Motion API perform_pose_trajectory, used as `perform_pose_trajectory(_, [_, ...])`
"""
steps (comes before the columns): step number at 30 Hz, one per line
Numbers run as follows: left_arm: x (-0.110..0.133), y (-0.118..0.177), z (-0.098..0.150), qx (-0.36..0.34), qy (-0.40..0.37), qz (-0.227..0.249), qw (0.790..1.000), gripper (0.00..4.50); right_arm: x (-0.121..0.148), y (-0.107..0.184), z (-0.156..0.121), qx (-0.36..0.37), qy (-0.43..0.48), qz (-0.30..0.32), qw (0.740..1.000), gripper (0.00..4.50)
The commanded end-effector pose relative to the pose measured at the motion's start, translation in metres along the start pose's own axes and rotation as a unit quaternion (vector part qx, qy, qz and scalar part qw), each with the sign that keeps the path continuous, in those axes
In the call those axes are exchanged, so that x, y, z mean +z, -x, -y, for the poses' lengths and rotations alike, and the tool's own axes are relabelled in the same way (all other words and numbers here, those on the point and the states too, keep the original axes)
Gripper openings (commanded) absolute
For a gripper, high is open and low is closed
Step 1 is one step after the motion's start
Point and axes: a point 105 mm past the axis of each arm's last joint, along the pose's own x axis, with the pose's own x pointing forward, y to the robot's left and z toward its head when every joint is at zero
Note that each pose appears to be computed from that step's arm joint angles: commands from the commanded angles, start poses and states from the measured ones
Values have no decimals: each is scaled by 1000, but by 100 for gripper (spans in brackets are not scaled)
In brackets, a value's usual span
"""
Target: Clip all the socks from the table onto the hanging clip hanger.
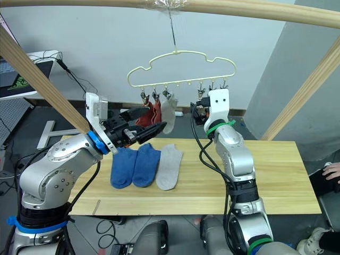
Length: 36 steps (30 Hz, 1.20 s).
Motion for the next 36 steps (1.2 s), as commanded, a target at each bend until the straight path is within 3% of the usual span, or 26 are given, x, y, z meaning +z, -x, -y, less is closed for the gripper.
perform_pose_trajectory(1, [11, 1, 4, -4, -22, 19, 1000, 450, 20, -3, -7, 12, 2, 40, 999, 359])
perform_pose_trajectory(34, [19, -5, -2, 12, -29, 36, 999, 450, 25, -18, 1, 2, -23, 48, 999, 359])
perform_pose_trajectory(36, [19, -5, -2, 12, -29, 36, 999, 450, 25, -19, 1, 2, -22, 47, 999, 321])
